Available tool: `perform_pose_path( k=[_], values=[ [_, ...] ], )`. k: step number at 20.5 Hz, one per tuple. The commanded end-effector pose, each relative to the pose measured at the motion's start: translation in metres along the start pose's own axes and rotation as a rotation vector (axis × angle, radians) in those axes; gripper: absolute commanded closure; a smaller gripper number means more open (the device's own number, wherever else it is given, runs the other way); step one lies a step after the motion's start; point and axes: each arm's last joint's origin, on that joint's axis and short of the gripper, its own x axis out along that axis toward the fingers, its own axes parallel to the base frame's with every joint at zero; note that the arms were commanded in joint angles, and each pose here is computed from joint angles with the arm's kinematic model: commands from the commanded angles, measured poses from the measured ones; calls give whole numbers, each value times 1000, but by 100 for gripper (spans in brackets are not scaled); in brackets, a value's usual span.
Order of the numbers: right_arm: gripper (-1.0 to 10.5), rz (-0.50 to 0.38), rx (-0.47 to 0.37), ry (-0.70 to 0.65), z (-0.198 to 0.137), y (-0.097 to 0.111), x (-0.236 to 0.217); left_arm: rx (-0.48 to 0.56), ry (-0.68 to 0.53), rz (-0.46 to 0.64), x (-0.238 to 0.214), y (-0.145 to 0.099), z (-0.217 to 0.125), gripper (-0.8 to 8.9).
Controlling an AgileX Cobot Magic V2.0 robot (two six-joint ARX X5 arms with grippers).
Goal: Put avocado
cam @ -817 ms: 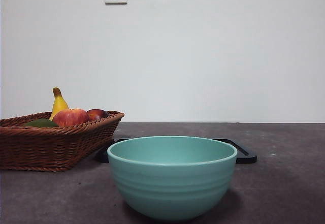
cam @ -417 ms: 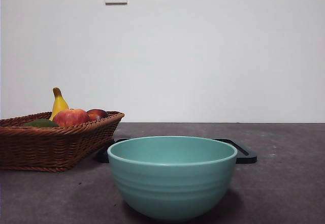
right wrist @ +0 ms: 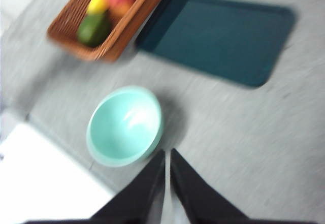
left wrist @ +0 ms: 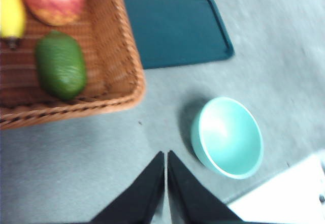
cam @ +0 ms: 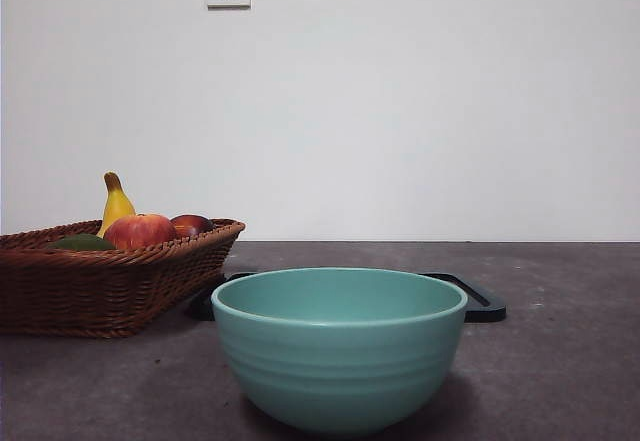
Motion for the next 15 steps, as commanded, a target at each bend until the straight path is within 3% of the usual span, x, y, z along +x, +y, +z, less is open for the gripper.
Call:
perform_pose_path(
  k=[1, 6, 8, 11, 15],
  values=[
    [939, 35, -54, 43, 1, 4, 2, 40, 3, -18, -4, -5, 3, 804],
    [938, 65, -98, 66, 2, 7, 7, 43, 21, -20, -3, -5, 1, 795],
    [882, 64, -95, 72, 3, 7, 8, 39, 21, -20, -3, -5, 1, 669],
    [706, 62, -91, 77, 3, 6, 9, 39, 21, -15, -3, -5, 1, 457],
    [550, 61, -86, 77, 4, 6, 9, 39, 21, -15, -3, -5, 1, 399]
  ],
)
